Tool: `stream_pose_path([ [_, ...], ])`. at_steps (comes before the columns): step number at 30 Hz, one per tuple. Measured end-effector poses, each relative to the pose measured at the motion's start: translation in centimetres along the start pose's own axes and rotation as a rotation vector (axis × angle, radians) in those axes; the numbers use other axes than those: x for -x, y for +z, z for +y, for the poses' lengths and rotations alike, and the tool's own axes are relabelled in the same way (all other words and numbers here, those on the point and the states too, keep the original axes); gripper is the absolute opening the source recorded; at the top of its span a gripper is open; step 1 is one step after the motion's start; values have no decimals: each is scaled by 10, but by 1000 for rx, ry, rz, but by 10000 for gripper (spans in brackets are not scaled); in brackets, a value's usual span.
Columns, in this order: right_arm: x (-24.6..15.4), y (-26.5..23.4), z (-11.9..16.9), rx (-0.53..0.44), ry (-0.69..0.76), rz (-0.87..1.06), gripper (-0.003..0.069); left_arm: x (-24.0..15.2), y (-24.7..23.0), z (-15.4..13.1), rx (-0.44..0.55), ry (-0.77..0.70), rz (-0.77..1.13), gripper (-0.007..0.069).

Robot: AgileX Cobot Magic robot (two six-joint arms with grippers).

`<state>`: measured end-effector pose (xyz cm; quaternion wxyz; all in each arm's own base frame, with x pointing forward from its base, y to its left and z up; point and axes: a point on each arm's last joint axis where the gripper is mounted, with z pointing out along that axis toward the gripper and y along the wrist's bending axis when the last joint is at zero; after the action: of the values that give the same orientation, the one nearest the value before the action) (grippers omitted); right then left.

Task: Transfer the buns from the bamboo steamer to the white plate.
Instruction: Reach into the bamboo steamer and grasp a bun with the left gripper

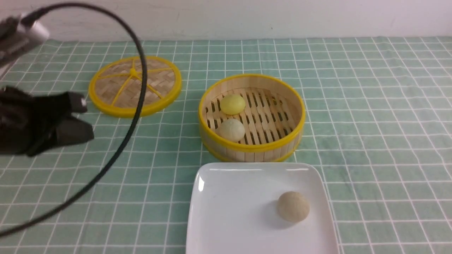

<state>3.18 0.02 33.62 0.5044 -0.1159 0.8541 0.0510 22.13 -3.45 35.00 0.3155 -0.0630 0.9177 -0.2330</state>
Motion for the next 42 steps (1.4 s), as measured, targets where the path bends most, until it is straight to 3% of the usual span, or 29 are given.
stream_pose_path([
  [6, -28, 28, 2, -8, -10, 109, -15, 36, 23, -26, -62, 60, 111, 1],
  [11, -35, 39, 4, 1, -12, 102, -13, 28, 79, -70, -134, 168, 202, 24],
  [14, -33, 39, 4, 2, -14, 82, -11, 20, 122, -98, -136, 221, 238, 80],
  [18, -35, 41, 4, -4, -20, 86, -8, 16, 172, -124, -63, 278, 270, 209],
  [23, -36, 42, 4, -9, -25, 89, -5, 17, 221, -135, 63, 346, 254, 377],
  [28, -36, 42, 3, -10, -26, 87, -1, 19, 253, -131, 130, 391, 228, 433],
  [33, -36, 42, 3, -9, -26, 85, 0, 13, 276, -125, 138, 401, 224, 407],
  [39, -36, 42, 4, -4, -21, 85, 1, 9, 283, -123, 137, 386, 239, 95],
  [42, -36, 42, 4, -1, -19, 86, 3, 13, 274, -126, 140, 394, 247, 31],
])
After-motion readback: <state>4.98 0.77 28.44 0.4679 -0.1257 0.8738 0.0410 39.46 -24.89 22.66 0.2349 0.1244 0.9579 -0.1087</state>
